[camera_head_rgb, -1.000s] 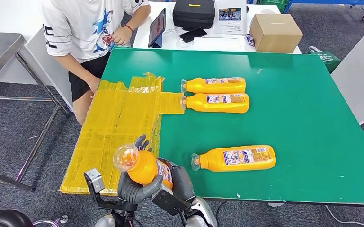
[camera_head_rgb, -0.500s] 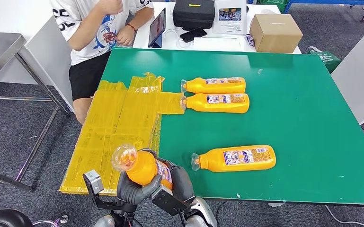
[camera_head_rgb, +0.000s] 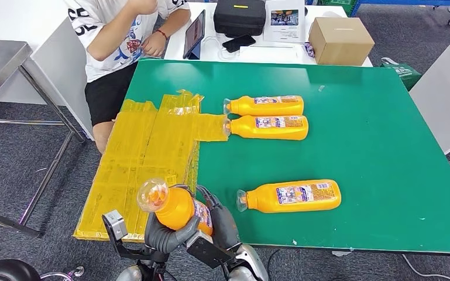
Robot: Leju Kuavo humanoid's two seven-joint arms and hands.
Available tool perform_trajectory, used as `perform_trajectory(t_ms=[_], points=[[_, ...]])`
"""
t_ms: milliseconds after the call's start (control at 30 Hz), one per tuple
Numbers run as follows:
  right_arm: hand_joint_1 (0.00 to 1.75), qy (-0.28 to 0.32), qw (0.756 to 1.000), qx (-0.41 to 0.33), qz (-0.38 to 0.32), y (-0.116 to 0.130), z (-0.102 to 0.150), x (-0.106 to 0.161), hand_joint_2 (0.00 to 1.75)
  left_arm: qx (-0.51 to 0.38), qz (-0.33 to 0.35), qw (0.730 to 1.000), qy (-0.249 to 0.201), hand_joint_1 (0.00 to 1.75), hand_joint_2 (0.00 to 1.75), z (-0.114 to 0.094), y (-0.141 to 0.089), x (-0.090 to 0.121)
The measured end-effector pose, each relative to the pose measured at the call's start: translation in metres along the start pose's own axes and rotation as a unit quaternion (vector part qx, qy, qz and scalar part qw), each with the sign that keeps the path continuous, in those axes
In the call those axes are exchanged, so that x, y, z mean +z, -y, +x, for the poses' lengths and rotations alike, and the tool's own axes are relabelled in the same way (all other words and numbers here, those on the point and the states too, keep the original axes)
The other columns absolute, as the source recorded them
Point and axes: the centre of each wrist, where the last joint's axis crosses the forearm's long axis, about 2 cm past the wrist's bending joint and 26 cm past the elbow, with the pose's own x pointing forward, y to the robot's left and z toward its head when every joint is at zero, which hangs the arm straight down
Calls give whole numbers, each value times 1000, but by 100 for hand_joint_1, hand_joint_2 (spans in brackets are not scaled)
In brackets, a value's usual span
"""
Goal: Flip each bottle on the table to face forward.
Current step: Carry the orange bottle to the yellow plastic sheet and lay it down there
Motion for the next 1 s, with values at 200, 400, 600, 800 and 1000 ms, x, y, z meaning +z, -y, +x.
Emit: perform_trajectory(t_ms=[200, 400, 600, 800, 1000], points=[[0, 21, 1000, -4, 5, 2, 5, -3, 0, -33, 13, 999, 7, 175, 175, 1, -4, -3], [0, 46, 999, -3, 6, 5, 13, -8, 0, -61, 27, 998, 15, 175, 175, 4, -11, -8], [0, 83, 997, 6, 8, 7, 23, -13, 0, -164, 77, 981, 61, 175, 175, 17, -30, -28], [0, 139, 989, -1, -52, 16, 42, -18, 0, -251, 148, 947, 133, 175, 175, 46, -65, -62], [0, 167, 976, -33, -135, 32, 61, -23, 0, -289, 182, 924, 173, 175, 175, 70, -83, -81]])
